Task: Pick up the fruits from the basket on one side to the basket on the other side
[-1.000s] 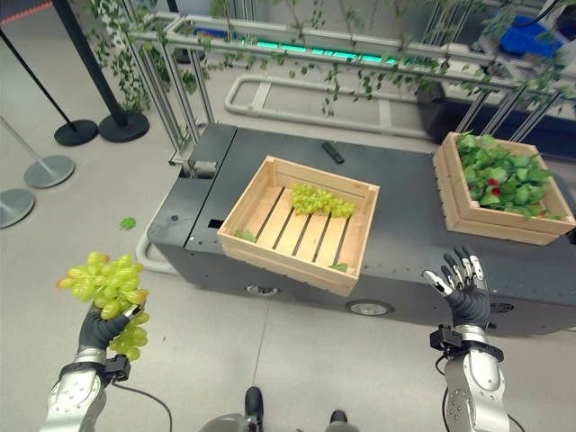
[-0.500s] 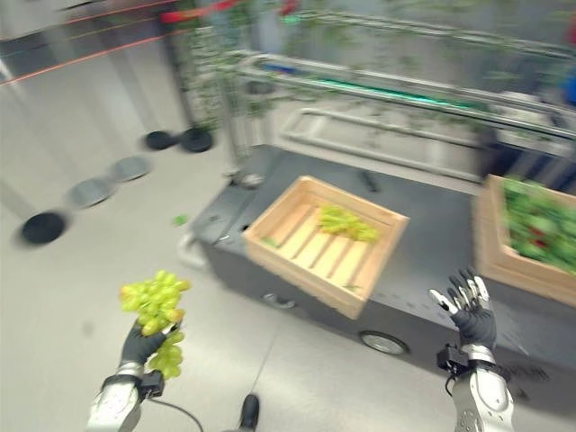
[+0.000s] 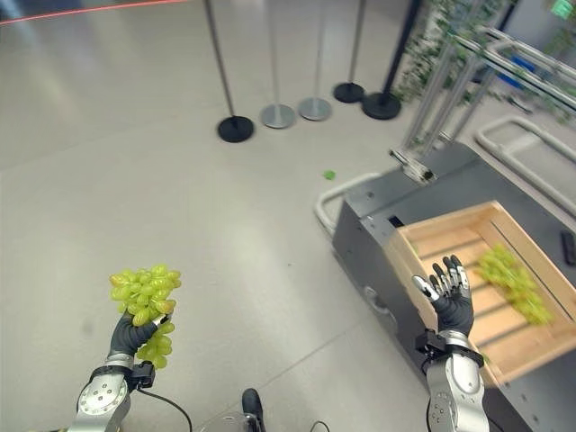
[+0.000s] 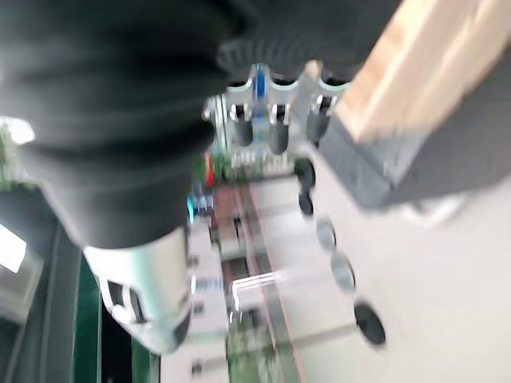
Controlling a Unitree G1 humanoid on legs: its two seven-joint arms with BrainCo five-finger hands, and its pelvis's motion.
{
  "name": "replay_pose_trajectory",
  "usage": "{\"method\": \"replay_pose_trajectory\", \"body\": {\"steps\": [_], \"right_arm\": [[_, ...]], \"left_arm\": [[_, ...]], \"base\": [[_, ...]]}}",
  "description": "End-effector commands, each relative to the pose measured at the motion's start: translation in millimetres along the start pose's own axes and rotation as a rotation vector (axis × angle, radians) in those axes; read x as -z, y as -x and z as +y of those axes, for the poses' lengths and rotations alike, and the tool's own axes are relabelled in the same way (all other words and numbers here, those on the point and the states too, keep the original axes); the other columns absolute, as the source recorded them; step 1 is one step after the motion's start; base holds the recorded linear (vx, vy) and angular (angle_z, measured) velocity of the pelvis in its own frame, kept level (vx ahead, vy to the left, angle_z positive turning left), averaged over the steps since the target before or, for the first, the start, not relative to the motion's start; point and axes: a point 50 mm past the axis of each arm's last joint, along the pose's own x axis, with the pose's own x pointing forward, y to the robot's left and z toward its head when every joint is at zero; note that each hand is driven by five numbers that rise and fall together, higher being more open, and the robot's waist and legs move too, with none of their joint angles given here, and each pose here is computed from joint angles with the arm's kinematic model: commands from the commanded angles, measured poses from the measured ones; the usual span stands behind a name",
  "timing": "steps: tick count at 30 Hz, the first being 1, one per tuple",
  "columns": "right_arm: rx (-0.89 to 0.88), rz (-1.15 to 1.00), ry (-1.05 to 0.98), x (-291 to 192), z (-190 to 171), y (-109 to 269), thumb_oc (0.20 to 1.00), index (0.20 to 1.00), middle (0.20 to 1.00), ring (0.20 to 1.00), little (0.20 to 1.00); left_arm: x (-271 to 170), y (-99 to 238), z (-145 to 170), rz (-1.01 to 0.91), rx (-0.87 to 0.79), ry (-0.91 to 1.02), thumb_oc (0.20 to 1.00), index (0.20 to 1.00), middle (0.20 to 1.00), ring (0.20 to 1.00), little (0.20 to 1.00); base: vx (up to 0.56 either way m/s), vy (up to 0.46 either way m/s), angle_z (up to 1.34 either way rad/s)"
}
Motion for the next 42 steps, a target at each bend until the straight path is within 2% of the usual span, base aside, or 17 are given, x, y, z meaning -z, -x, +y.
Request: {"method": "replay_pose_trajectory", "body": {"steps": [1, 5, 7, 14, 19, 26, 33, 42], "right_arm": [[-0.164, -0.146, 0.036, -29, 26, -16, 1.000, 1.000, 1.000, 1.000, 1.000], [-0.286, -0.172, 0.014, -37, 43, -13, 1.000, 1.000, 1.000, 1.000, 1.000], [-0.353, -0.182, 0.055, -42, 47, -10, 1.000, 1.000, 1.000, 1.000, 1.000], [-0.441, -0.179, 0.104, -44, 50, -5, 1.000, 1.000, 1.000, 1.000, 1.000], [-0.528, -0.225, 0.165, -57, 59, -11, 1.000, 1.000, 1.000, 1.000, 1.000], [-0.546, -0.272, 0.254, -64, 71, -22, 1.000, 1.000, 1.000, 1.000, 1.000], [-0.437, -0.264, 0.272, -61, 52, -19, 1.000, 1.000, 1.000, 1.000, 1.000], [-0.356, -0.310, 0.244, -69, 42, -17, 1.000, 1.000, 1.000, 1.000, 1.000]], "left_arm": [[-65, -18, 4, -0.327, -0.022, -0.010, 0.200, 0.200, 0.200, 0.200, 0.200], [-74, -18, -22, -0.357, 0.082, 0.062, 0.200, 0.200, 0.200, 0.200, 0.200], [-79, -16, -44, -0.378, 0.220, 0.064, 0.200, 0.200, 0.200, 0.200, 0.200], [-84, -10, -50, -0.415, 0.309, 0.065, 0.200, 0.200, 0.200, 0.200, 0.200], [-80, -6, -54, -0.390, 0.344, 0.106, 0.200, 0.200, 0.200, 0.200, 0.200], [-84, -4, -51, -0.414, 0.339, 0.118, 0.200, 0.200, 0.200, 0.200, 0.200], [-85, 0, -30, -0.422, 0.241, 0.202, 0.200, 0.200, 0.200, 0.200, 0.200], [-90, -1, -28, -0.443, 0.220, 0.211, 0.200, 0.200, 0.200, 0.200, 0.200]], "base": [[0.26, 0.049, 1.09], [0.32, -0.183, 1.32], [0.45, -0.228, 1.75], [0.15, -0.300, 2.13], [-0.11, -0.473, 1.25], [-0.19, -0.158, 1.38], [-0.04, 0.032, 1.16], [0.03, 0.231, 1.21]]}}
